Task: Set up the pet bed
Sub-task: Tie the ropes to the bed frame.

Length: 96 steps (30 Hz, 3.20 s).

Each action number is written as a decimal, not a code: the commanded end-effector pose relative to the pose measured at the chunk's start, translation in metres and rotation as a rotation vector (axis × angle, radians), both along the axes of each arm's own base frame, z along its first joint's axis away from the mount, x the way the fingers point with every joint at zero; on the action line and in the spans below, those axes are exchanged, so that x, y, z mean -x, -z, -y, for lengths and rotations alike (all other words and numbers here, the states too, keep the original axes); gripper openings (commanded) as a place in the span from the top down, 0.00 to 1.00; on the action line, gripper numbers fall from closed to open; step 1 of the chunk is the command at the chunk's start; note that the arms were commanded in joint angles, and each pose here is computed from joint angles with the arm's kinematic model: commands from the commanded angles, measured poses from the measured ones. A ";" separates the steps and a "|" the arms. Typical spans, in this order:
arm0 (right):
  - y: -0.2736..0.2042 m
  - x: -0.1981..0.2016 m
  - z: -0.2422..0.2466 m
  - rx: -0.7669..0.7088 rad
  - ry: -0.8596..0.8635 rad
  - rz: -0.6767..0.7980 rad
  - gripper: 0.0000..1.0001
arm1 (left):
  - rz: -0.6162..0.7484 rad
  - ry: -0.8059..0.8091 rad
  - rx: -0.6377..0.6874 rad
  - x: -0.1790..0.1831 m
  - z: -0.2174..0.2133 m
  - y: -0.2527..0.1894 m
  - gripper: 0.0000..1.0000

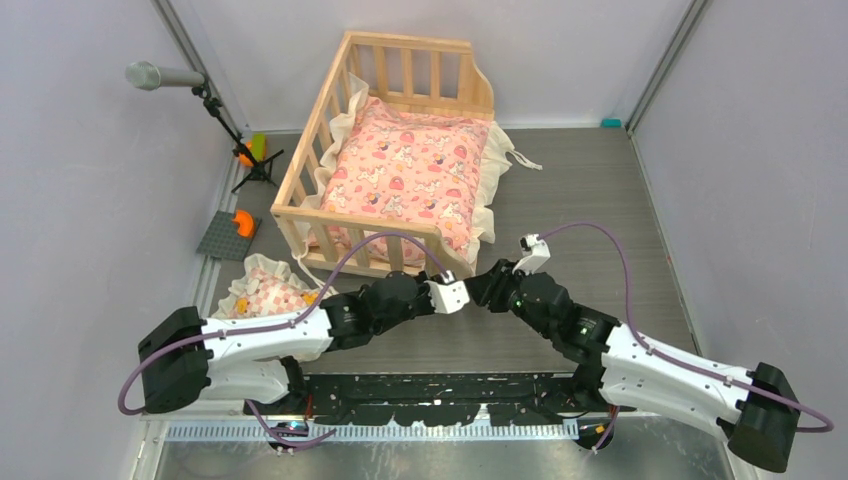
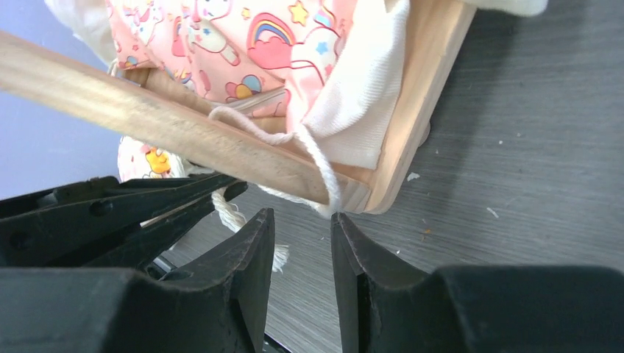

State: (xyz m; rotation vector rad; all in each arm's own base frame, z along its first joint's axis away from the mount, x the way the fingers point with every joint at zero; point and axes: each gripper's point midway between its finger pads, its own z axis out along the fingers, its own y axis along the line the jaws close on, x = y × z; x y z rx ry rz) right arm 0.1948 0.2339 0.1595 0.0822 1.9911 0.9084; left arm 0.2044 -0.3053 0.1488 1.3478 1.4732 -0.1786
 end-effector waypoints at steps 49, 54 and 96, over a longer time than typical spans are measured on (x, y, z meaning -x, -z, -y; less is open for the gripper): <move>0.004 -0.014 0.008 -0.119 0.158 -0.049 1.00 | -0.115 -0.323 0.153 -0.017 0.006 -0.024 1.00; 0.010 -0.012 0.005 -0.089 0.136 -0.058 1.00 | -0.125 -0.341 0.185 -0.016 0.004 -0.027 1.00; 0.003 0.028 -0.021 -0.142 -0.147 -0.068 1.00 | -0.186 -0.472 0.177 -0.019 0.011 -0.023 1.00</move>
